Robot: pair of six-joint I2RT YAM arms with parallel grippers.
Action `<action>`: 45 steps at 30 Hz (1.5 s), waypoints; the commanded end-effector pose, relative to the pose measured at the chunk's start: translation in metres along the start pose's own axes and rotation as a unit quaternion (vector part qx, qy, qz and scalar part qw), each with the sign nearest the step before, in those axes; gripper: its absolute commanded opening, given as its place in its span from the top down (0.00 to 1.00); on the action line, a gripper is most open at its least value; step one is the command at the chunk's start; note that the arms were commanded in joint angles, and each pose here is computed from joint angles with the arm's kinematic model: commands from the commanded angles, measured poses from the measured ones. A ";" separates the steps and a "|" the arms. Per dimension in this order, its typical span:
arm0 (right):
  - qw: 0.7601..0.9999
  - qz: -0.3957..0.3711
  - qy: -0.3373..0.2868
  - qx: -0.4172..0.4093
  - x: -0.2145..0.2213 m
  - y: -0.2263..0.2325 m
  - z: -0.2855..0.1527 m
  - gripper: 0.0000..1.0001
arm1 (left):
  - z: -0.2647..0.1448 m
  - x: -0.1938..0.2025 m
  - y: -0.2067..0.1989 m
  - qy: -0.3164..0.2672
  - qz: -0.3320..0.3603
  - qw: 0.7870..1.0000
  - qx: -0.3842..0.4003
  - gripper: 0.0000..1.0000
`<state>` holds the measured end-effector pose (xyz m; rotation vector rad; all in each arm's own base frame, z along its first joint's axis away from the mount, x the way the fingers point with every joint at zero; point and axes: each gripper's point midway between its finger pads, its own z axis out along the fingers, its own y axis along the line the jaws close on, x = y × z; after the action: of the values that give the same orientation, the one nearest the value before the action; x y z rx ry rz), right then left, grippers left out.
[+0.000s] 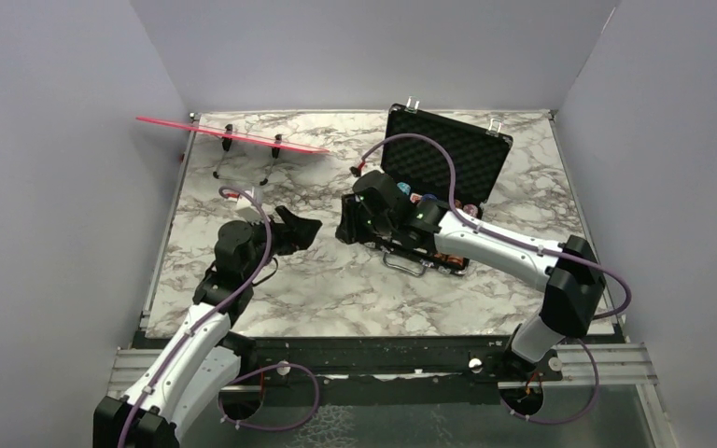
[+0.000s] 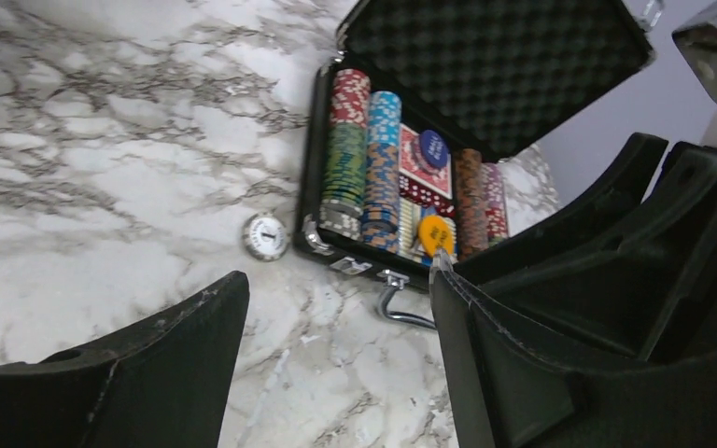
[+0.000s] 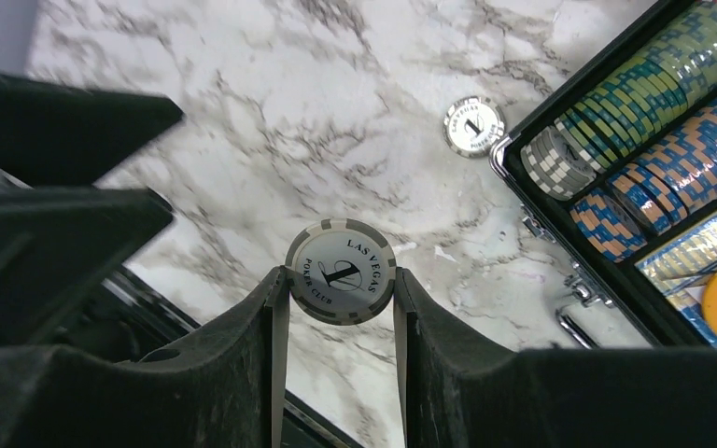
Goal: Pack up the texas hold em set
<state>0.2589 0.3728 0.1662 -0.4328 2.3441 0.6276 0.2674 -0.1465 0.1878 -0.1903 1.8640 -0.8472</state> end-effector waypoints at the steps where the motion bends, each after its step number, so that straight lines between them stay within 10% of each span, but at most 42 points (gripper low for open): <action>1: 0.988 0.125 -0.087 -0.018 -0.055 0.012 -0.021 0.72 | 0.004 0.001 -0.039 -0.001 -0.015 0.995 0.098 0.27; 26: 0.945 0.299 -0.079 -0.106 -0.065 0.027 -0.032 0.71 | 0.023 -0.008 -0.086 -0.065 -0.058 0.986 0.143 0.44; 37: 0.941 0.313 -0.053 -0.116 -0.055 0.031 -0.028 0.70 | 0.028 -0.021 -0.087 -0.091 -0.054 0.986 0.128 0.86; 45: 0.957 0.244 -0.062 -0.148 -0.070 0.009 -0.037 0.29 | 0.030 -0.018 -0.080 -0.092 0.102 0.983 0.123 1.00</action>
<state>0.2827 0.3812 0.2281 0.2217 2.2938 1.1603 0.2772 -0.2130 0.2264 -0.1195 1.6414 -1.0216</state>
